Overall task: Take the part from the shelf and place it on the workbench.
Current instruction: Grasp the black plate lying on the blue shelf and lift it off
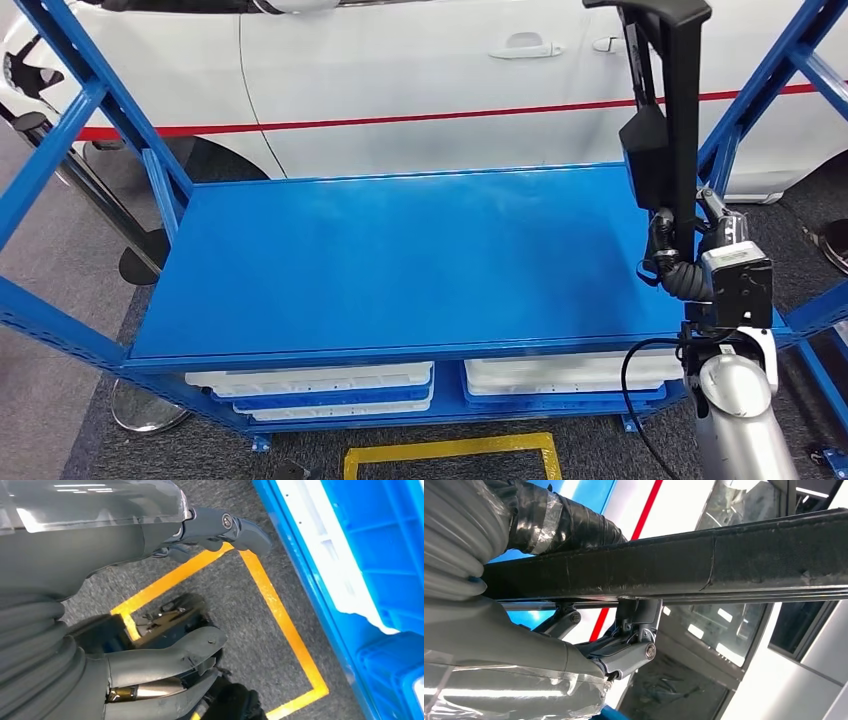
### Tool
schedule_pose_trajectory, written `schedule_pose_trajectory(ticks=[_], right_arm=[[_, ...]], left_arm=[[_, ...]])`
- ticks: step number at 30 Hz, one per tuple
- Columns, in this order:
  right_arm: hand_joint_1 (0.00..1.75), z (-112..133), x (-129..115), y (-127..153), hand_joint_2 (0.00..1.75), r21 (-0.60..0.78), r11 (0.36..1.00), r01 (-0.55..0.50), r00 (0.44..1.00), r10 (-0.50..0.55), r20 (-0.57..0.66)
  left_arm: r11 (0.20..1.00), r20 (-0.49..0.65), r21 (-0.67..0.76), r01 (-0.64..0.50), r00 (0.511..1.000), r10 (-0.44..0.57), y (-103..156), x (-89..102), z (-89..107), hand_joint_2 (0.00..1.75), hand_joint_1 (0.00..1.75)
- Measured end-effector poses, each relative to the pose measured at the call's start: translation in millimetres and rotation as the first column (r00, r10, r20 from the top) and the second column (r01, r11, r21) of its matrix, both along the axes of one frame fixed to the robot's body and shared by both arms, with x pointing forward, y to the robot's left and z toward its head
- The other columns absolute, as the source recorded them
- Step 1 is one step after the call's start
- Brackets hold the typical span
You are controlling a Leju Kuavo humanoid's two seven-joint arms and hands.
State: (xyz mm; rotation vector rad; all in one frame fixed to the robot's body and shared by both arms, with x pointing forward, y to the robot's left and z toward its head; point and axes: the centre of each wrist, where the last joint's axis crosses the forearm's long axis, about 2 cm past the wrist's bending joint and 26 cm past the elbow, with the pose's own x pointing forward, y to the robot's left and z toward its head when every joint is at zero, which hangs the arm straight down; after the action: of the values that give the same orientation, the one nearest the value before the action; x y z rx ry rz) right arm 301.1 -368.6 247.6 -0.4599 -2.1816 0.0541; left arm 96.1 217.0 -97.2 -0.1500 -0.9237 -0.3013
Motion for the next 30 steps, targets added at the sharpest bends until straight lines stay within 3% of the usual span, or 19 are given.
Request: schedule_pose_trajectory(ticks=[30], right_arm=[[1.75, 1.4, 3.3, 12.3, 1.75, -0.046, 0.999, 0.013, 1.0, -0.012, 0.013]], left_arm=[[0.999, -0.034, 0.043, -0.001, 0.999, 0.003, 2.2, 0.2, -0.2, 1.75, 0.0]])
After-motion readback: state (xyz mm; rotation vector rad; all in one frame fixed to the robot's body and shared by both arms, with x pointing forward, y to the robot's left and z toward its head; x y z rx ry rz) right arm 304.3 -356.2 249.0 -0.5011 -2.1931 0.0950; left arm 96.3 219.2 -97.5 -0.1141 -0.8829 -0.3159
